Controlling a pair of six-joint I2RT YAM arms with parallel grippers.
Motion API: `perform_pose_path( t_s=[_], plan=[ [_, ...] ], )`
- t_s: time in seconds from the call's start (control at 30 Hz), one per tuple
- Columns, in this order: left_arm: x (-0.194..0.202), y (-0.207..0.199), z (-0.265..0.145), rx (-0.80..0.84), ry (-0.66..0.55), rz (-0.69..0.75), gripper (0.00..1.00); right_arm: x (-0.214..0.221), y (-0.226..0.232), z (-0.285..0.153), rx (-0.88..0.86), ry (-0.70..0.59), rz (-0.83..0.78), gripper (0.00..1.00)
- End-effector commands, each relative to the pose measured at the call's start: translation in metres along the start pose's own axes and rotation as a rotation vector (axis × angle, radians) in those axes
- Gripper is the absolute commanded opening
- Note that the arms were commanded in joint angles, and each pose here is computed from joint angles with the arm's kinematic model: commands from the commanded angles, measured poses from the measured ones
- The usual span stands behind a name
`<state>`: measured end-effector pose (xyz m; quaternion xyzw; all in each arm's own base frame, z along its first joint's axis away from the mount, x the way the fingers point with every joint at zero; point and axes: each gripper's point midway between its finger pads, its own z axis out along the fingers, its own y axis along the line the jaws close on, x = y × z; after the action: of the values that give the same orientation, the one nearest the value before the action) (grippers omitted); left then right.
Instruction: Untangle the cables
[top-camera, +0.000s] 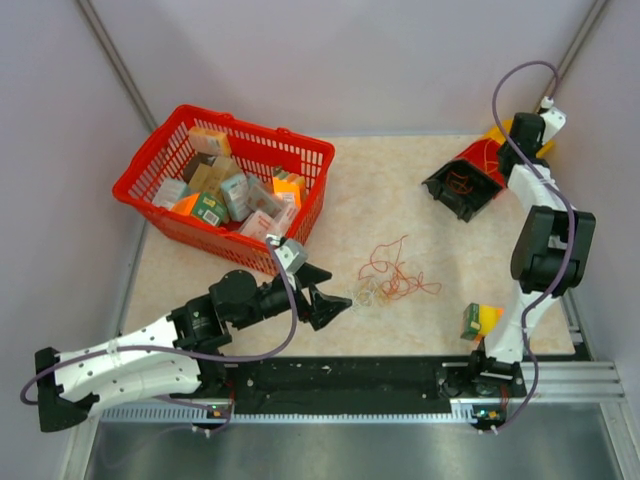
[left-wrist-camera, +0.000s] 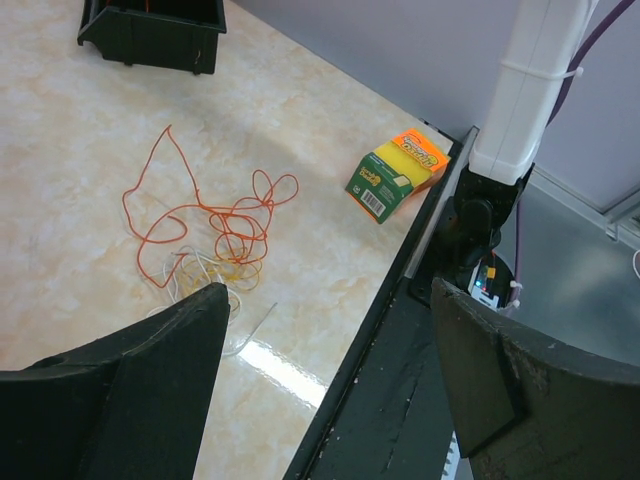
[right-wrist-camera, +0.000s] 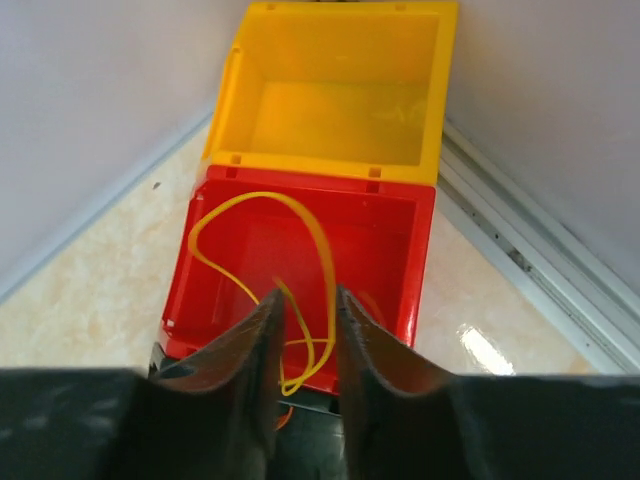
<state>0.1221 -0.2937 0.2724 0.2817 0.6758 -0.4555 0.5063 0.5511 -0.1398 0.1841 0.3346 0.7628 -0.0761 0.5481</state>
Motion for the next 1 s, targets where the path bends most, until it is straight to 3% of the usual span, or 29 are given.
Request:
perform_pose_path(
  t_s=[0.0, 0.07, 0.23, 0.4, 0.5, 0.67, 0.8, 0.97],
  plan=[
    [-0.013, -0.003, 0.001, 0.010, -0.046, -0.015, 0.86, -0.029, 0.009, -0.012, 0.001, 0.007, -0.037, 0.36],
    [-0.014, -0.006, 0.003, 0.019, -0.044, -0.023, 0.86, -0.033, 0.008, -0.022, 0.008, 0.014, -0.036, 0.64],
    [-0.016, -0.014, 0.007, 0.051, -0.030, -0.052, 0.86, -0.048, 0.011, -0.060, -0.007, 0.024, -0.013, 0.81],
    [-0.014, -0.016, 0.011, 0.049, -0.011, -0.085, 0.86, -0.016, 0.033, -0.122, -0.155, 0.160, 0.044, 0.80],
    [-0.007, -0.012, 0.016, 0.022, 0.022, -0.103, 0.86, 0.039, 0.045, -0.173, -0.268, 0.248, 0.034, 0.78],
    [0.016, -0.012, 0.029, 0.026, 0.106, -0.141, 0.84, 0.151, 0.068, -0.269, -0.458, 0.416, -0.156, 0.72],
    [0.036, -0.007, 0.041, 0.005, 0.182, -0.142, 0.82, 0.216, 0.039, -0.320, -0.524, 0.526, -0.215, 0.72],
    [0.066, 0.006, 0.063, -0.060, 0.299, -0.134, 0.82, 0.239, -0.007, -0.337, -0.524, 0.552, -0.187, 0.72]
  ],
)
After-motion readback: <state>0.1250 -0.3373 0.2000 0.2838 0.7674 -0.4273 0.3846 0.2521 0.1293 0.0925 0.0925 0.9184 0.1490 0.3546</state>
